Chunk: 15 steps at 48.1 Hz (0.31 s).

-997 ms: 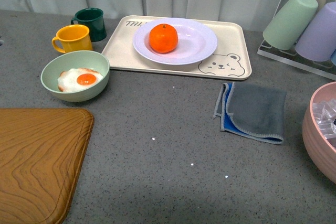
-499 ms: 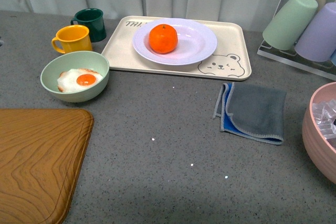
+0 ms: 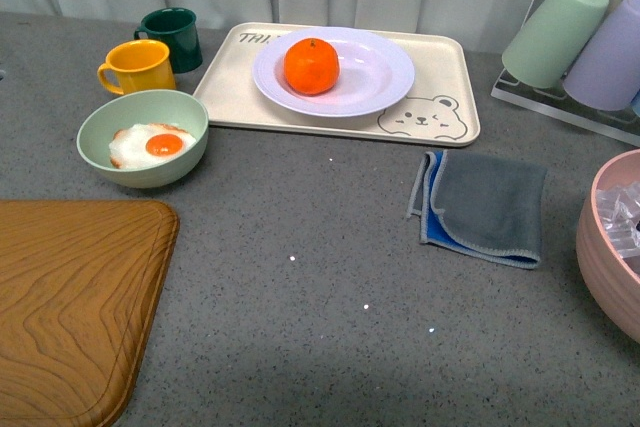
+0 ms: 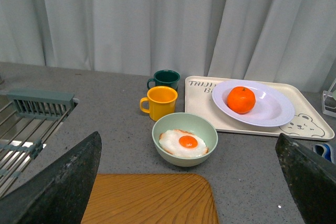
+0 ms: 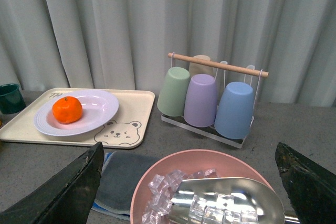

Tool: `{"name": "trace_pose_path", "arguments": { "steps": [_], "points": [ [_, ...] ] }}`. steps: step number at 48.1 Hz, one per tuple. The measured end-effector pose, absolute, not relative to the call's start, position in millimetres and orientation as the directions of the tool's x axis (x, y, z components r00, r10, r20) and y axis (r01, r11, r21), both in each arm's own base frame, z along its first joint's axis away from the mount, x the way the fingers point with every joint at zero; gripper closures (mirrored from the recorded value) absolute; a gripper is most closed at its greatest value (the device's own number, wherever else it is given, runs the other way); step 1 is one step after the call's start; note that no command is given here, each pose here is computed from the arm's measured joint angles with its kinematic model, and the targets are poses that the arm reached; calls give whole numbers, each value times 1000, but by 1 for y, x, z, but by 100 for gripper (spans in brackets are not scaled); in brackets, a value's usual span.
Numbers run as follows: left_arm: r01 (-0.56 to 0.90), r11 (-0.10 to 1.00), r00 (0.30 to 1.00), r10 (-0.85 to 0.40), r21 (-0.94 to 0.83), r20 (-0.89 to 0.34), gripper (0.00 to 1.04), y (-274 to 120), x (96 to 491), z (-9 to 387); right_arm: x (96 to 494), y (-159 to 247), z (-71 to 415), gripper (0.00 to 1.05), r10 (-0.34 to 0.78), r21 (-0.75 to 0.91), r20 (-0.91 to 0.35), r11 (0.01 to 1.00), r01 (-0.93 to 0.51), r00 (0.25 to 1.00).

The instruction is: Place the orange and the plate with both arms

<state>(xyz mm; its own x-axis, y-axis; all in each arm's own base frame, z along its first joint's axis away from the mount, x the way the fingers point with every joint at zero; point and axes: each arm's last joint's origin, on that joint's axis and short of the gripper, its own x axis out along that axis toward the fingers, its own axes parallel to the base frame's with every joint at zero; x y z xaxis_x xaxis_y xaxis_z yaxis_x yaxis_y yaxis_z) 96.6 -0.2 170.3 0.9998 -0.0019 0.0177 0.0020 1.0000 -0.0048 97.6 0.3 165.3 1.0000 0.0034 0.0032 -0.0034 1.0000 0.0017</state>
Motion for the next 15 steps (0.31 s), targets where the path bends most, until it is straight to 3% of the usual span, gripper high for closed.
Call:
{"name": "trace_pose_path", "arguments": {
  "steps": [15],
  "points": [
    [2, 1000, 1000, -2, -5, 18, 7, 0, 97, 170, 98, 0, 165, 9, 3, 2, 3, 1000, -3, 1000]
  ]
}}
